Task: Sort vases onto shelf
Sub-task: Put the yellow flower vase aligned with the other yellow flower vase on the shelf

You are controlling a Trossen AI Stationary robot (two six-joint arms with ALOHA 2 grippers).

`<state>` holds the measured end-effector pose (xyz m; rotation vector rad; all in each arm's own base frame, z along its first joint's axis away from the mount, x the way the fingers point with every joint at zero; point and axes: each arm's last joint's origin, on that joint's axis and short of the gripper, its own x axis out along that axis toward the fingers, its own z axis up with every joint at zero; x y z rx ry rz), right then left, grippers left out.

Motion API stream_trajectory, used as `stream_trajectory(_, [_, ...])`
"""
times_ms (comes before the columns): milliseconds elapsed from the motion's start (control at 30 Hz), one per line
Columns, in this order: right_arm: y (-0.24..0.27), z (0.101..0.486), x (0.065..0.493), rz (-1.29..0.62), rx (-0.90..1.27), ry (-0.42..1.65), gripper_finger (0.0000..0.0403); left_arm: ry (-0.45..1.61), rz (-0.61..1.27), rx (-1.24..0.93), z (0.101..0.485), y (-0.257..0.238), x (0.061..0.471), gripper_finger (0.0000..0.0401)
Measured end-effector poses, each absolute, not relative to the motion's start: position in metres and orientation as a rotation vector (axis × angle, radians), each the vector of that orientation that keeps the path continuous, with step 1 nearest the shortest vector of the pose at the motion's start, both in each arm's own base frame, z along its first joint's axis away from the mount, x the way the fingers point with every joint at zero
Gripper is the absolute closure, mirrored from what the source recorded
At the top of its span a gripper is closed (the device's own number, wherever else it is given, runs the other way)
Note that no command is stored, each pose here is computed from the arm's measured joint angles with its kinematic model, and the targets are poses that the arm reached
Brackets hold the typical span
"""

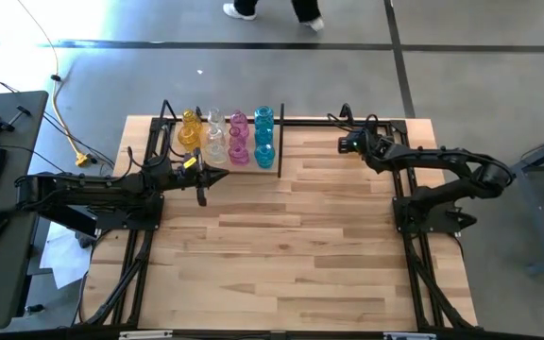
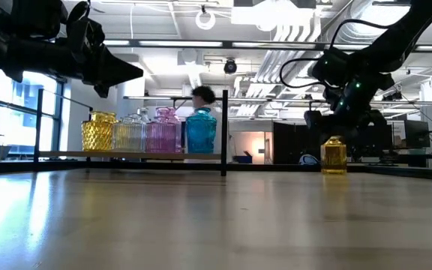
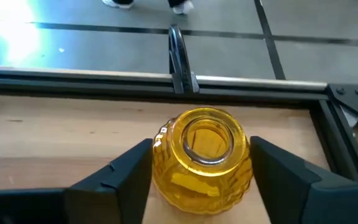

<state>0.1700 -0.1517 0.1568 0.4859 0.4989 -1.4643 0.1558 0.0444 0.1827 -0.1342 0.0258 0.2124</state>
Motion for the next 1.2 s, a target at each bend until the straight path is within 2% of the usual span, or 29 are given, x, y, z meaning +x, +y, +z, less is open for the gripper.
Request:
stream_trajectory(300, [-0.155,0.158,0.171,-1.461,0.460,0.497,0.0254,0.026,0.212,-0.134,0.183,0.044,0.156,0.0401])
stream_trajectory(433, [-0.154,0.158,0.172,-1.450,0.446,0.513,0.0280,0.026,0.212,-0.134,0.183,0.044,0.156,0.0401])
stream_trajectory(833, [-0.128,0.169,0.182,-1.273,0.418,0.532,0.0283,0.031,0.207,-0.137,0.182,0.044,0.156,0.0401])
stream_trajectory(1200, [-0.058,0.182,0.212,-0.851,0.386,0.553,0.0283,0.040,0.208,-0.137,0.181,0.044,0.156,0.0401])
